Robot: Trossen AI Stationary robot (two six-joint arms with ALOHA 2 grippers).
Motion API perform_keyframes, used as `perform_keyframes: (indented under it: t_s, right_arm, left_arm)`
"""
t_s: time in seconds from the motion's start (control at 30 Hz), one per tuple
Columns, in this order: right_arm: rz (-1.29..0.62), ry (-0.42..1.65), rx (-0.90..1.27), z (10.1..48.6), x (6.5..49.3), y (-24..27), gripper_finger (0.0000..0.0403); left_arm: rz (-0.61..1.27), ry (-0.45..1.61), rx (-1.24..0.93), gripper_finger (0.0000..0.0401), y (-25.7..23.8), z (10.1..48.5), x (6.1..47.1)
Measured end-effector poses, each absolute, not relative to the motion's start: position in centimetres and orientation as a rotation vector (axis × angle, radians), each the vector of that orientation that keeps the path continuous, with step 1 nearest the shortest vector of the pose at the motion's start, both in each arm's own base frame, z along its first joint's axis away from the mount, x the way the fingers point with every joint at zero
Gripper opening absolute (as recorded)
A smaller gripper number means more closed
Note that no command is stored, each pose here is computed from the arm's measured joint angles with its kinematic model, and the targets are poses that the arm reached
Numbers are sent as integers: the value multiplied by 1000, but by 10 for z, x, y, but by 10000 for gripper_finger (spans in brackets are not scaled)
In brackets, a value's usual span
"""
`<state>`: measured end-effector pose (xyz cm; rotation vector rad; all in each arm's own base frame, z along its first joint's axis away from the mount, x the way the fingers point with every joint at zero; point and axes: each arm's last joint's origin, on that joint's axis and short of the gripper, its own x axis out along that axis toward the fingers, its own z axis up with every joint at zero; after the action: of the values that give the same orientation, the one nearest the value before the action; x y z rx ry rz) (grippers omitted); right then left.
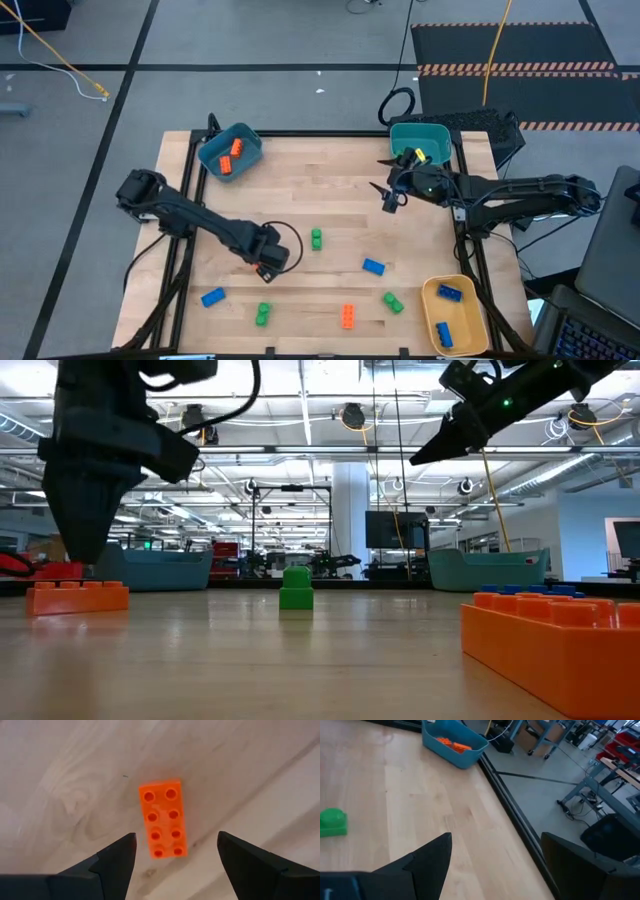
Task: Sort & place blocks by color
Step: Put the top orange game piece into the dark blue bin
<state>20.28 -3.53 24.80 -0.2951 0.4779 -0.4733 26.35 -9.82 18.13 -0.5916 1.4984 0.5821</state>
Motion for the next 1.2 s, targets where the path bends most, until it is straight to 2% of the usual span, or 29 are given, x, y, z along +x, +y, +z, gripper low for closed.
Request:
perform_keyframes:
  t_s: [0.43,0.77,0.93,1.1,1.2]
  right_arm:
    - [-480,433,-322,253,205,-37,297]
    - [-476,446,-321,251,204,-37,297]
    - [-468,474,-299,248,203,-35,297]
    - [-451,496,-286,246,203,-31,297]
    - [-434,501,-291,245,202,-28,297]
  left_arm:
    - [647,1566,-538,280,-101,145,275]
    - [643,1563,-540,276,-103,140,278]
    - [619,1571,-549,229,-101,140,279]
    - [564,1599,-536,136,-96,140,281]
    - [545,1608,-518,136,-95,140,281]
